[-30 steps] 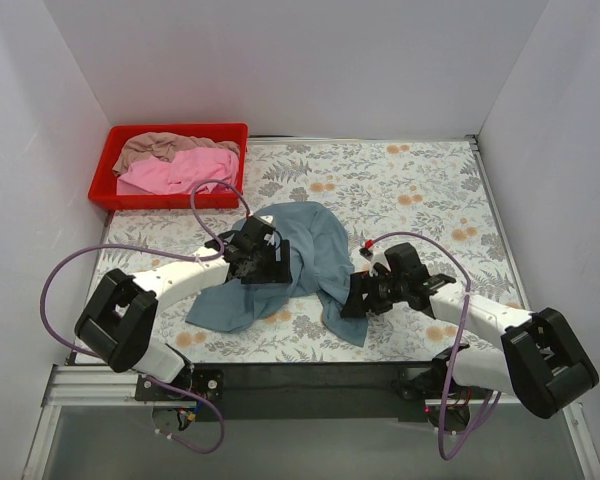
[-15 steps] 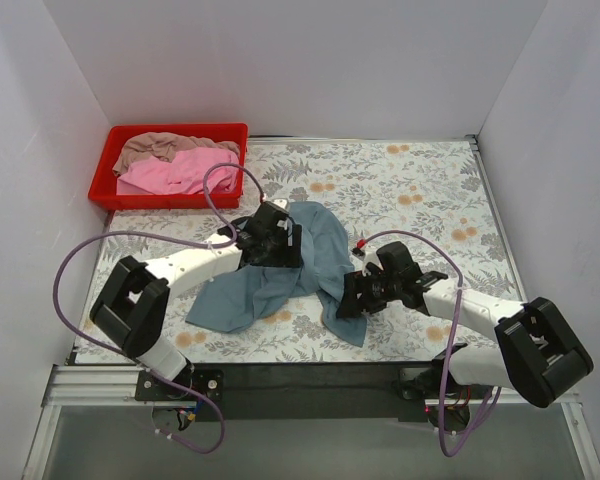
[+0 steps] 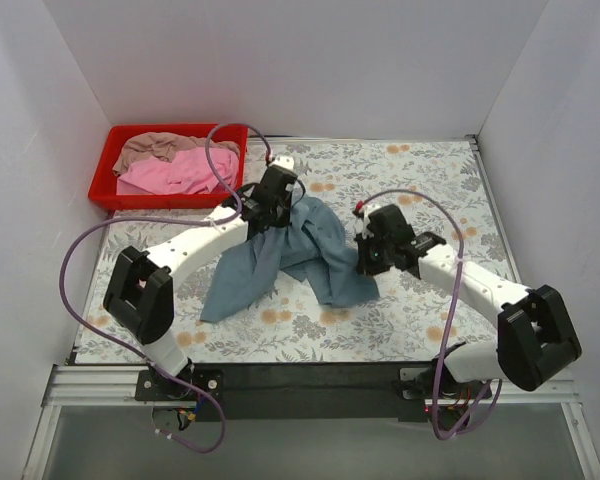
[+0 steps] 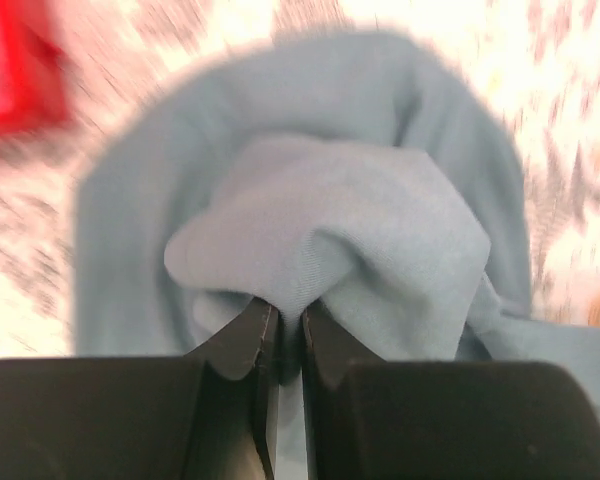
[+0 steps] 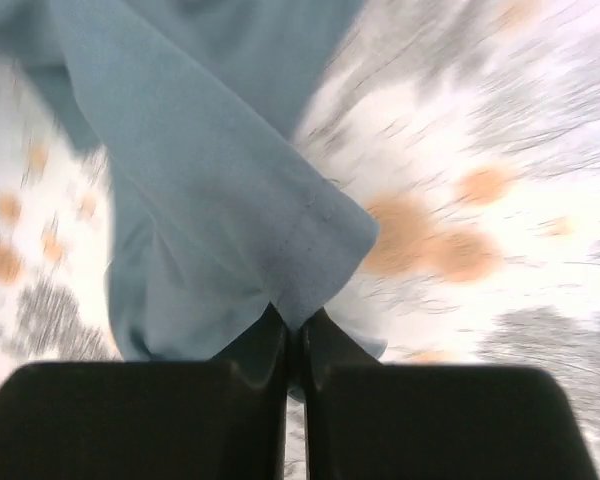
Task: Fold and stack the t-shirts
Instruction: Flatten the tshirt out
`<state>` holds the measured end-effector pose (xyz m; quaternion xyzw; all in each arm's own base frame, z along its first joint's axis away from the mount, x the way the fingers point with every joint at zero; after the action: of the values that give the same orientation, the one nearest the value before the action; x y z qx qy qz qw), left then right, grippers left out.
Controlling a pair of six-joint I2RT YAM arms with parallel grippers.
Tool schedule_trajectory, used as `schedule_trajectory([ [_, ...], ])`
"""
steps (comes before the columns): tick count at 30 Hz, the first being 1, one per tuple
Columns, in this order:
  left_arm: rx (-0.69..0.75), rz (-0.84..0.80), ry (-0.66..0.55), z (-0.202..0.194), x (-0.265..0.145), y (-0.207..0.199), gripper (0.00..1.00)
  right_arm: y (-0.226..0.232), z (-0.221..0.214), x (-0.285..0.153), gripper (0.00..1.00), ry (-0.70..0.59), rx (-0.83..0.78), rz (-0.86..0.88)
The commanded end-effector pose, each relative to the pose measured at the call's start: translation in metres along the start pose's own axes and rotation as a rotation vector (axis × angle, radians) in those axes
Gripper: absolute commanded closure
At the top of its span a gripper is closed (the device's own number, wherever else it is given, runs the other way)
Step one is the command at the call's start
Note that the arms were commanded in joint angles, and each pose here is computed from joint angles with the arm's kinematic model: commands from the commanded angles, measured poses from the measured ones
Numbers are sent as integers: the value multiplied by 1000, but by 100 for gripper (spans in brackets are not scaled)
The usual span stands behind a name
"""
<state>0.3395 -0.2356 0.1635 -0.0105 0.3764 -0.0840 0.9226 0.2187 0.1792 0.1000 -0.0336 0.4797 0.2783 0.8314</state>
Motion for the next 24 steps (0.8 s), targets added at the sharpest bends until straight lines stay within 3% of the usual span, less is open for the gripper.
schedule_trajectory([
  [1,-37,156,-293,125,-36,43,100,-75,87,-74,99,-168,-53,-515],
  [4,-93,202,-482,202,-84,67,100,-98,161,-171,99,-431,-5,-690],
  [5,-103,223,-558,222,-111,74,100,-94,189,-219,99,-577,6,-716],
  [7,-130,191,-649,232,-148,78,100,-85,195,-264,99,-672,-66,-728],
  [10,-205,66,-699,187,-184,85,97,-65,164,-285,99,-752,-103,-626],
  [12,-287,-14,-679,121,-203,98,93,-49,118,-278,99,-772,-115,-504],
  [13,-380,-59,-667,104,-207,99,85,-42,106,-277,99,-788,-104,-451],
  [14,-451,-87,-616,61,-207,106,64,-28,83,-268,87,-803,-101,-340],
  [16,-530,-108,-570,8,-209,117,48,-8,51,-252,70,-801,-130,-174],
  [17,-562,-115,-557,-6,-211,120,48,-2,41,-248,64,-794,-136,-125],
  [18,-631,-123,-542,-18,-211,122,41,3,31,-242,54,-779,-129,-78],
  [20,-681,-128,-544,-38,-218,130,33,13,9,-228,48,-735,-151,17],
  [24,-695,-92,-473,-61,-222,137,31,27,-4,-213,37,-689,-204,139],
])
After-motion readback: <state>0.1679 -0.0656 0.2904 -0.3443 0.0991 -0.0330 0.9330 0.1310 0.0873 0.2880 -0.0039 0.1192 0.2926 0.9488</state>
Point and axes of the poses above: each gripper's point midway between its finger pads, its own x axis out along the fingers, its own y axis along the line the jaws close on, z = x × y, the point moved 4 cm from there along -x, back along the fingers, and after that the axes turned 4 degrees about -x, right-handed, at the moved point
